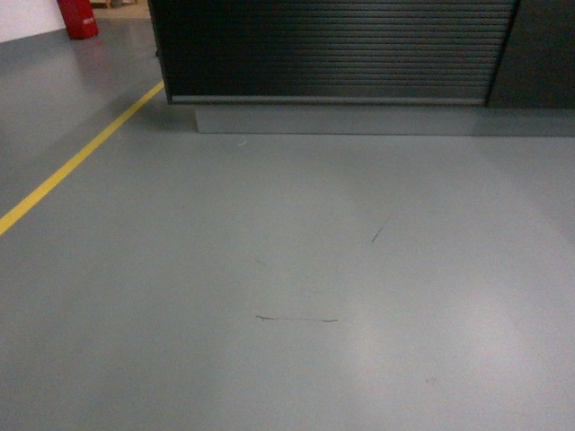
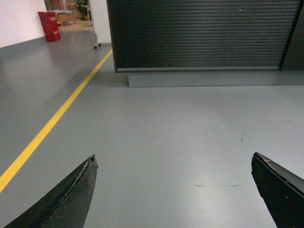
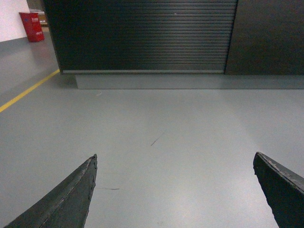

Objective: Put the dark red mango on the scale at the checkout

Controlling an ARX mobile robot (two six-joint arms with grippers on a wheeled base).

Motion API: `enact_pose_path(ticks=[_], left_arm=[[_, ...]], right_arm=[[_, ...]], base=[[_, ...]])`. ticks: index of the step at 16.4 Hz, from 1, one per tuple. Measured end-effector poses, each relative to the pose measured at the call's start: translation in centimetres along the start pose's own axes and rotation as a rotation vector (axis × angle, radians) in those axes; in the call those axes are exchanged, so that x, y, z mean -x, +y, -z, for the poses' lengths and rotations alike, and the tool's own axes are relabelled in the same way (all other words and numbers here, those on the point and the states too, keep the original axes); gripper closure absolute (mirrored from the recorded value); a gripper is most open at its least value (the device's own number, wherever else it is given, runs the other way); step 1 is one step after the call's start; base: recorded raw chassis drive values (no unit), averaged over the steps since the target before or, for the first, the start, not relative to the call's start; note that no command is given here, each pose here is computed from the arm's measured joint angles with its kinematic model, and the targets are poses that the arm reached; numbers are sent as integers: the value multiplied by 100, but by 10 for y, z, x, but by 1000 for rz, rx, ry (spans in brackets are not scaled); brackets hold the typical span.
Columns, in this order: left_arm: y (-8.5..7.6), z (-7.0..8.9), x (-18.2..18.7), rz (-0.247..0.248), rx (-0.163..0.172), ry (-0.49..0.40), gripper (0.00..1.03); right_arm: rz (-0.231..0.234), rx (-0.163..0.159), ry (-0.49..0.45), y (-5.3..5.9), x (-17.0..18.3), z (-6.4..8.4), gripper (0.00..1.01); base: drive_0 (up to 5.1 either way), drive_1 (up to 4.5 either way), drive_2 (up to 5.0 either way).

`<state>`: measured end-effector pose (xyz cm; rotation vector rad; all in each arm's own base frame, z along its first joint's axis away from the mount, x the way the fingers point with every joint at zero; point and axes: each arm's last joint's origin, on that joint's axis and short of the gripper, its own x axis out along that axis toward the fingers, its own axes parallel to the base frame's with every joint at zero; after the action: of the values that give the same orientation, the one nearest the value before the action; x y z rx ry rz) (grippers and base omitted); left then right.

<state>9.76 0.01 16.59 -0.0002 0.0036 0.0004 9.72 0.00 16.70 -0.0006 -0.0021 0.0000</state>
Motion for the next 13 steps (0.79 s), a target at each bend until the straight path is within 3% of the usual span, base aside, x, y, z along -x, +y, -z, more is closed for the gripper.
enact_pose_path(ticks=[3, 13], left_arm=[[0, 0, 0, -1, 0, 0, 5], [0, 0, 0, -2, 0, -2, 5]], right_arm=[[0, 0, -3, 0, 0, 0, 3], [1, 0, -3, 0, 0, 0, 3]], base=[[3, 112, -106], [2, 384, -380]])
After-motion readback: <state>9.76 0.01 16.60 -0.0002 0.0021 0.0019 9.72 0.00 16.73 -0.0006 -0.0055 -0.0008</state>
